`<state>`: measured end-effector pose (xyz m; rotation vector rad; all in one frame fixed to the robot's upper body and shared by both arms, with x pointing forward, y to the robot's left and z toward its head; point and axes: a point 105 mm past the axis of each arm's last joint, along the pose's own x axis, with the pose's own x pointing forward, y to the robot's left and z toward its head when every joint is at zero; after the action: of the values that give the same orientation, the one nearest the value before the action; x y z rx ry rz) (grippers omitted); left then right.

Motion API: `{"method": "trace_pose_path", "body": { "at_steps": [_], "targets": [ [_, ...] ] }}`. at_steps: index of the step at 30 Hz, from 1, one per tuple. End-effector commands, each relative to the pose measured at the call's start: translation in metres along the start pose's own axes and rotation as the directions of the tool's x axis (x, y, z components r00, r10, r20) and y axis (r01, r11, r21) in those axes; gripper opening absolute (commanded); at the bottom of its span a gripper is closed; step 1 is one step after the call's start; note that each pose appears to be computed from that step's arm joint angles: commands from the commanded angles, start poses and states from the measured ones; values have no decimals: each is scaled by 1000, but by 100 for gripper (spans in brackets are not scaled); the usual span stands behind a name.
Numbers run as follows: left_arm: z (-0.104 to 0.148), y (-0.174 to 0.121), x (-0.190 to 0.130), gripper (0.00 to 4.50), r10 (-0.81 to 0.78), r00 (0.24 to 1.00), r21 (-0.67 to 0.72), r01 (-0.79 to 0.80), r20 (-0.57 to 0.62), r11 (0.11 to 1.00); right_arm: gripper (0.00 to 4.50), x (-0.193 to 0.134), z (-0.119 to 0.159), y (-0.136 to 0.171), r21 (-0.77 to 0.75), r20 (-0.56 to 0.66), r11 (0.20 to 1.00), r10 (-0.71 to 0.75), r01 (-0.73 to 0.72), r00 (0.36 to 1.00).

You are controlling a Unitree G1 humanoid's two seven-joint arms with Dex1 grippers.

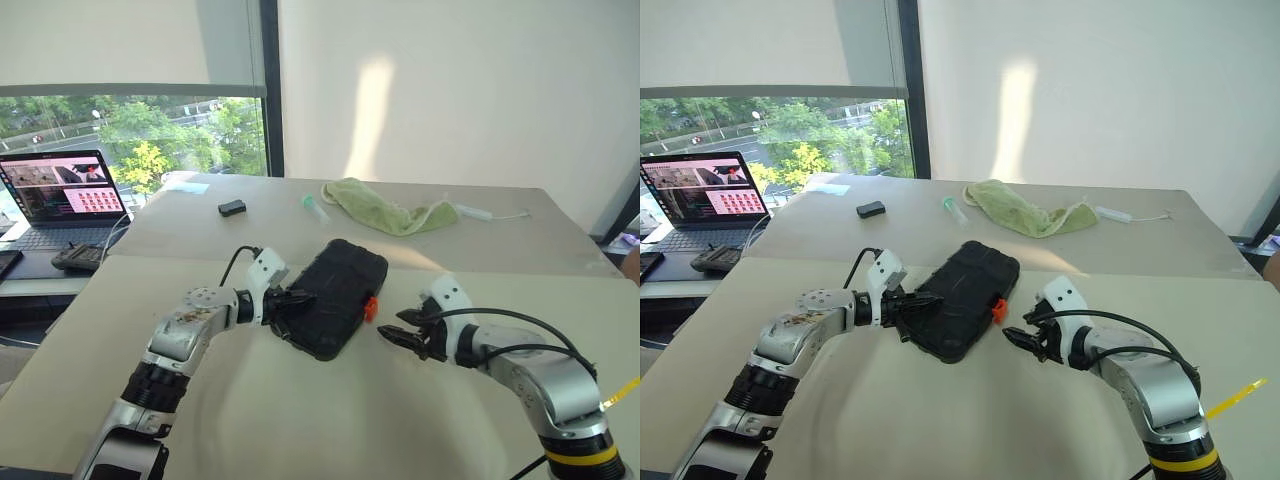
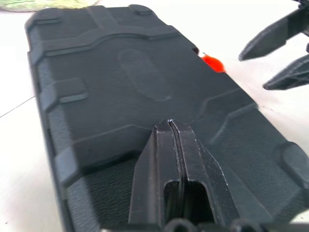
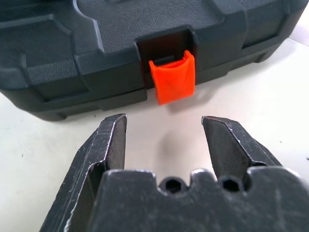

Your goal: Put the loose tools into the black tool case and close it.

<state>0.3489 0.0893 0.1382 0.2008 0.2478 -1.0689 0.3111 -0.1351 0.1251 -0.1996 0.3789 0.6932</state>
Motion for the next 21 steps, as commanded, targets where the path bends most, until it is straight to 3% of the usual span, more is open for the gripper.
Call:
{"method": "trace_pose_path", "body": {
  "at_steps": [1,19,21],
  "targets": [
    [-23,-2,3,0,-27,996,-17,25,-91,1000,292,6,11,-8,-43,39,999,-26,28,999],
    [-27,-6,-4,0,-23,995,-6,22,-101,1000,292,27,20,-15,-79,49,995,72,-68,996],
    [-28,-6,-5,0,-19,994,-4,19,-104,1000,342,27,23,-11,-88,53,991,110,-105,992]
  ]
}}
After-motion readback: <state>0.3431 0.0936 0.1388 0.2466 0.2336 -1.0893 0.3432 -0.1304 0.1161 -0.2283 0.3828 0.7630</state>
